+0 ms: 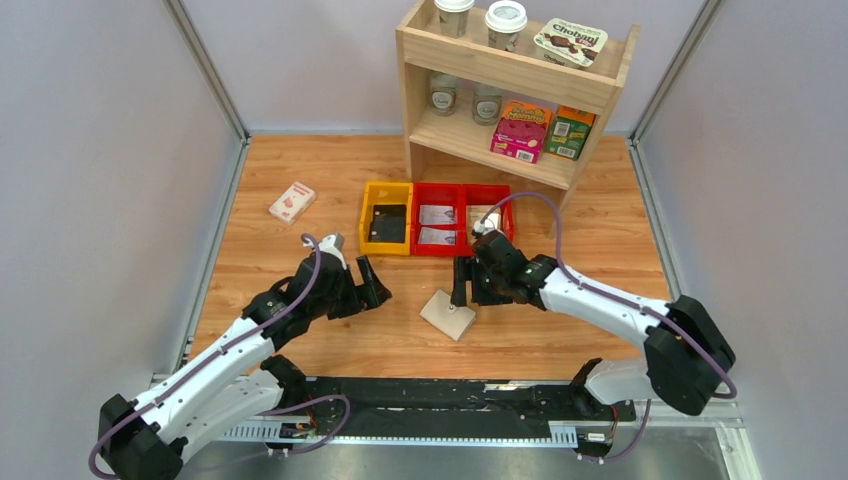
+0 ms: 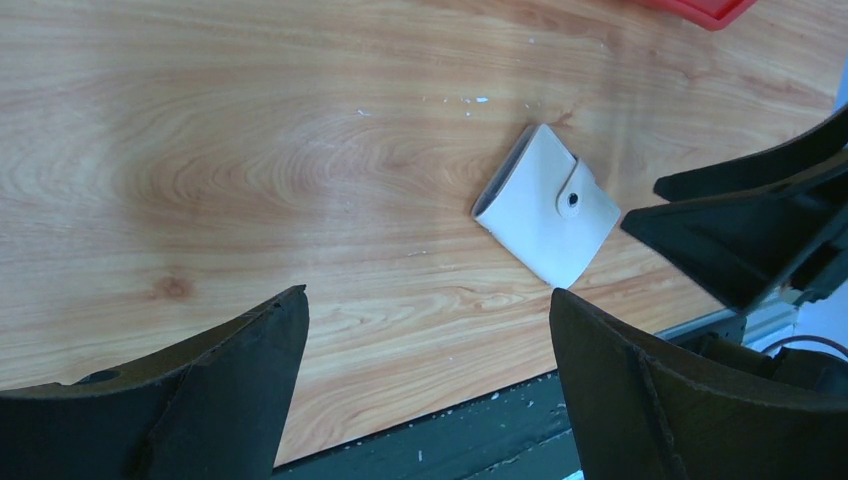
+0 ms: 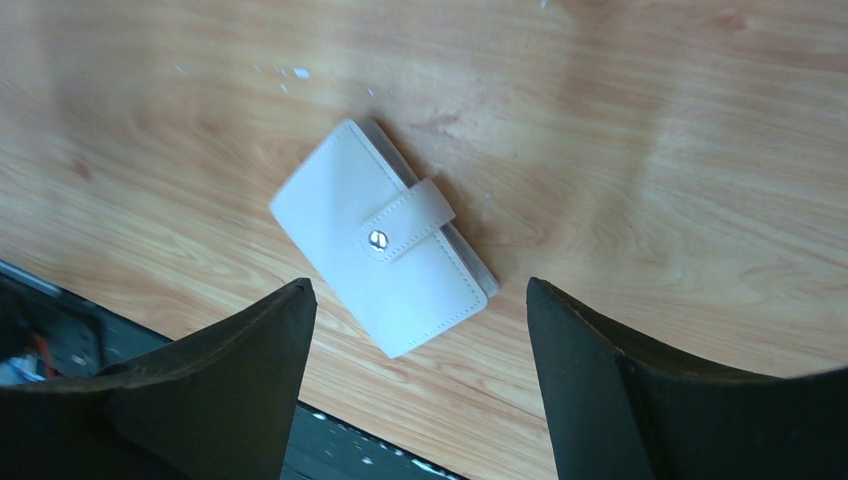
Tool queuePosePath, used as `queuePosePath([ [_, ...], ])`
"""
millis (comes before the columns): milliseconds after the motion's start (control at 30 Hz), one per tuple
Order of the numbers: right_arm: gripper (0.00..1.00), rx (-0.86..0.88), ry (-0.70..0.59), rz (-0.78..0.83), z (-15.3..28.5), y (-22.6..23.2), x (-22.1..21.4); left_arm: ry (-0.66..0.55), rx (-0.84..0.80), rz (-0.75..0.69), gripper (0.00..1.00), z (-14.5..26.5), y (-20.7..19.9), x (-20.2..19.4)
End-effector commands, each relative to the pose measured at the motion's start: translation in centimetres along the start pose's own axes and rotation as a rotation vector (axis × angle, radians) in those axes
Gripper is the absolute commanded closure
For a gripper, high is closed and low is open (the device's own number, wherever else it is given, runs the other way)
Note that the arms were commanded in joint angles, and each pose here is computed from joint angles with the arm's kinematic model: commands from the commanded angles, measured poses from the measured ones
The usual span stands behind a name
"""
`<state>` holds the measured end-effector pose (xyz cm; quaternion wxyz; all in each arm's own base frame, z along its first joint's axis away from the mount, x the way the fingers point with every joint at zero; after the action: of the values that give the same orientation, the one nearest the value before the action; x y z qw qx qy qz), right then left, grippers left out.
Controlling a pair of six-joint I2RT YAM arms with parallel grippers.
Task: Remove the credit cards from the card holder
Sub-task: Move the card holder to the center of the board.
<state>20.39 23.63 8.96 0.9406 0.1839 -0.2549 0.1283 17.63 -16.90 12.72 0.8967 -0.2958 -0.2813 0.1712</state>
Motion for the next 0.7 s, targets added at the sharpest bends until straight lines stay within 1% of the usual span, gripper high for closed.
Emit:
queuePosePath([
  [0,0.23,0.070,0.141,0.149,-0.7,0.6,-2.2,0.013,-0.037,0.076,0.03,-0.9,-1.0,-0.6],
  [100,0.25,0.116,0.181,0.155,-1.4,1.8,-3.1,0.024,-0.036,0.079,0.03,-1.2,-1.1,-1.0],
  [300,0.26,0.229,0.242,0.205,-1.7,6.3,-4.5,0.045,-0.026,0.083,0.04,-1.8,-0.7,-1.8],
  [367,0.26,0.266,0.238,0.223,-1.3,7.7,-4.6,0.050,-0.022,0.081,0.05,-2.1,-0.8,-1.9],
  [400,0.26,0.254,0.221,0.232,-1.0,7.9,-4.2,0.057,-0.019,0.079,0.05,-2.2,-0.8,-2.0],
  [533,0.26,0.071,0.121,0.234,0.1,4.7,-2.1,0.068,-0.011,0.068,0.06,-2.5,-0.9,-2.2],
  [600,0.25,0.055,0.097,0.226,0.2,3.8,-1.5,0.074,-0.009,0.063,0.07,-2.7,-0.9,-2.4],
  [667,0.28,0.045,0.095,0.223,-0.1,3.3,-1.2,0.078,-0.006,0.061,0.08,-3.2,-0.9,-2.5],
])
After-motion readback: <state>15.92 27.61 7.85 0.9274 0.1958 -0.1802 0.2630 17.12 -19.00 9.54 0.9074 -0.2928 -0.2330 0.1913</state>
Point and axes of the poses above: each gripper's point midway between its finger pads, its own z axis back along the fingers, its own y axis along the line the jaws close on, x = y × z, the point moved 1 cm from there along z, back along the fingers, and after that the axes turned 10 degrees about z, right-handed, at the moved point
